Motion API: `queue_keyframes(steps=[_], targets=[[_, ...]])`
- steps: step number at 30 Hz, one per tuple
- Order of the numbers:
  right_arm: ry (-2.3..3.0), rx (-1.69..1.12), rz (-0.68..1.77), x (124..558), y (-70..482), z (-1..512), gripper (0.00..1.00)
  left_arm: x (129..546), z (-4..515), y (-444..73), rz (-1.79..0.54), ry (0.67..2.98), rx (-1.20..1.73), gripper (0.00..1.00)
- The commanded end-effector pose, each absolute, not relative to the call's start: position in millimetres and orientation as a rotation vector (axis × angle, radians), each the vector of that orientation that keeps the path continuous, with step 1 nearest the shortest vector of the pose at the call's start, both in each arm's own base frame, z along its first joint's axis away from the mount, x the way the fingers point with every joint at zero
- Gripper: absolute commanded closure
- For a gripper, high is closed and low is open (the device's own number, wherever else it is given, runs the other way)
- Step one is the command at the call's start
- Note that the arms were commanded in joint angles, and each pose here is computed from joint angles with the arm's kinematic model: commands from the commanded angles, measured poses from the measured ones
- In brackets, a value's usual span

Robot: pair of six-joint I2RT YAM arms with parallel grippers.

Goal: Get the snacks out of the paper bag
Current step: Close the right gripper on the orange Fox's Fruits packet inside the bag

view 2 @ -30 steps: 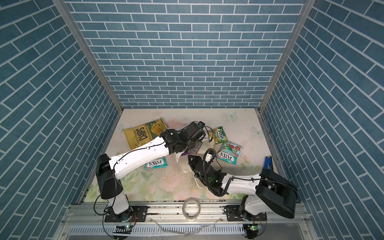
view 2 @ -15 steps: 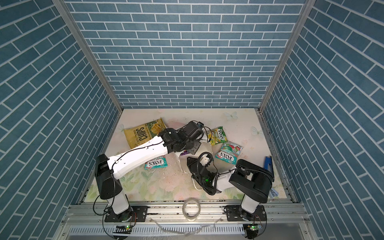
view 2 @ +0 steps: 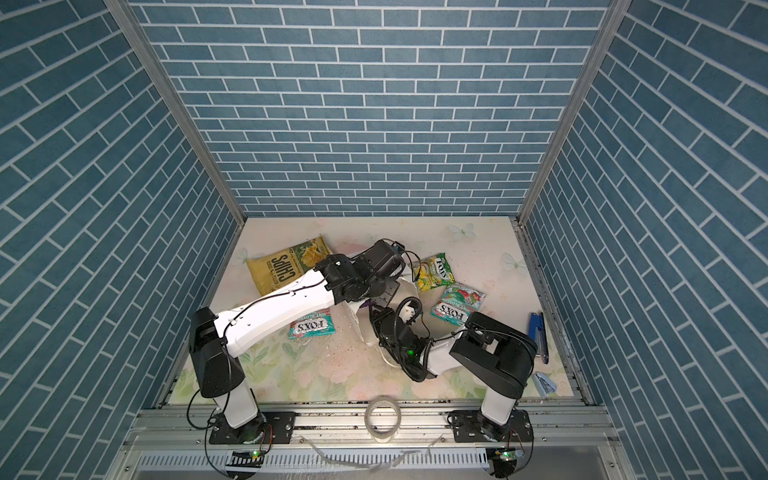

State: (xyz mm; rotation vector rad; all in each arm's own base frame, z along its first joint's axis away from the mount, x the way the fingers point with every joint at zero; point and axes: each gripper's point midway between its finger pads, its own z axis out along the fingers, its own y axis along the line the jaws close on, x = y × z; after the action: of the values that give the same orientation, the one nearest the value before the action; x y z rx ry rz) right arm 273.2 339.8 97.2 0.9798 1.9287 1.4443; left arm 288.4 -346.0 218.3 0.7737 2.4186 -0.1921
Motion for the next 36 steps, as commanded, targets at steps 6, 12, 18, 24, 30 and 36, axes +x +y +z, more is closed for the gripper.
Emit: queue_keyframes(steps=[6,12,18,24,30,36], targets=[[1.911,0.964,1.456,291,346,107,0.67,279,233,-352,-0.277,2.415,0.800,1.00],[1.943,0.962,1.426,291,346,101,0.66,281,237,-350,-0.290,2.416,0.791,1.00],[1.979,0.938,1.405,287,345,102,0.66,284,238,-346,-0.304,2.424,0.779,1.00],[2.017,0.900,1.356,286,343,104,0.66,285,238,-345,-0.314,2.429,0.775,1.00],[2.024,0.894,1.402,294,359,101,0.66,283,238,-347,-0.331,2.434,0.781,1.00],[2.016,0.905,1.388,298,356,101,0.66,282,240,-348,-0.345,2.436,0.782,1.00]])
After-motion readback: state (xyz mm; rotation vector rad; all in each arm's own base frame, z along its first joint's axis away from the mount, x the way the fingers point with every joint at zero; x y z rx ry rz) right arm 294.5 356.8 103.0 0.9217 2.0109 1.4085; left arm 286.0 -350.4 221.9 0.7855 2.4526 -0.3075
